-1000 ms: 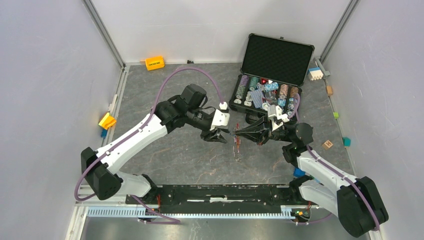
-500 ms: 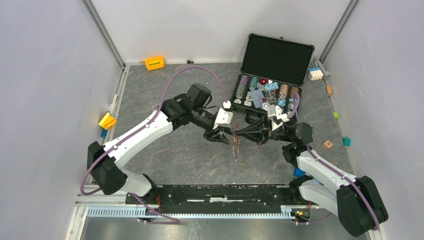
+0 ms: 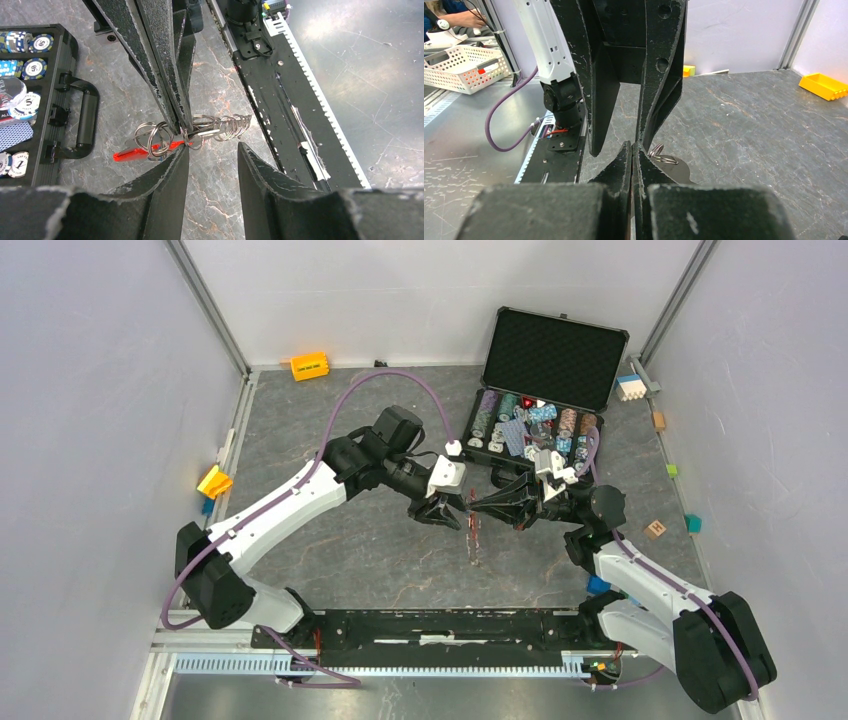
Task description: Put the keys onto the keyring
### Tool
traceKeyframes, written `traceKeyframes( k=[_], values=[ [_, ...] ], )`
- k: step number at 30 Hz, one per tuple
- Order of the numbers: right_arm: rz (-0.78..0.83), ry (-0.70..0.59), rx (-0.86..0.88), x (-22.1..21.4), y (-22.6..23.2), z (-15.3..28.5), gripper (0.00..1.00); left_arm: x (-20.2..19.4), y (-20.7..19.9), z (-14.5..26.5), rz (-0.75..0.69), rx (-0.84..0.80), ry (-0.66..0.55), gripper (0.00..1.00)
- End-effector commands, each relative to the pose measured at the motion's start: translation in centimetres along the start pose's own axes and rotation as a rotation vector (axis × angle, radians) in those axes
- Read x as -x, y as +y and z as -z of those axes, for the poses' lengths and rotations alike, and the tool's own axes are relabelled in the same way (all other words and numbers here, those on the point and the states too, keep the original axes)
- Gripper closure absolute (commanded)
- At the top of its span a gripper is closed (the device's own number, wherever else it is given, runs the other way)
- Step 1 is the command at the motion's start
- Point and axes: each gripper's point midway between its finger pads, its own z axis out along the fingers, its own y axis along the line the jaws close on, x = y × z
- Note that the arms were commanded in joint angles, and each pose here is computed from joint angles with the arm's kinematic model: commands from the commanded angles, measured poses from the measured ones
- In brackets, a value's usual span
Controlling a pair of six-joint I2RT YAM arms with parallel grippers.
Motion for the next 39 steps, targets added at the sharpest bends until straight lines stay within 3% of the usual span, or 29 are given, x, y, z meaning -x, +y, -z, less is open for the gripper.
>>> traceKeyframes(
  k=[1, 16, 24, 33, 37, 39],
  values=[
    [0.041, -0.022, 0.004, 0.6, 0.0, -0.1, 1.0, 2.5, 0.0, 0.0, -0.025, -0.016, -0.072, 0.52],
    [0.039, -0.02, 0.003, 0.5, 0.0, -0.1, 1.0, 2.7, 1.5, -0.6, 0.011, 0.019, -0.09, 0.52],
    [0.045, -0.021, 0.003, 0.6, 0.1, -0.1, 1.0, 2.0, 1.0, -0.7, 0.015, 0.007, -0.086, 0.69],
    [0.048, -0.022, -0.001, 0.8, 0.0, 0.0, 1.0, 1.6, 1.2, -0.5, 0.009, 0.036, -0.066, 0.79],
    [0.05, -0.022, -0.005, 0.7, -0.1, 0.1, 1.0, 1.5, 1.6, -0.2, 0.018, 0.074, -0.046, 0.96],
    [0.054, -0.021, -0.013, 0.6, -0.3, 0.1, 1.0, 1.4, 2.1, 0.2, 0.028, 0.114, -0.02, 0.98]
  ],
)
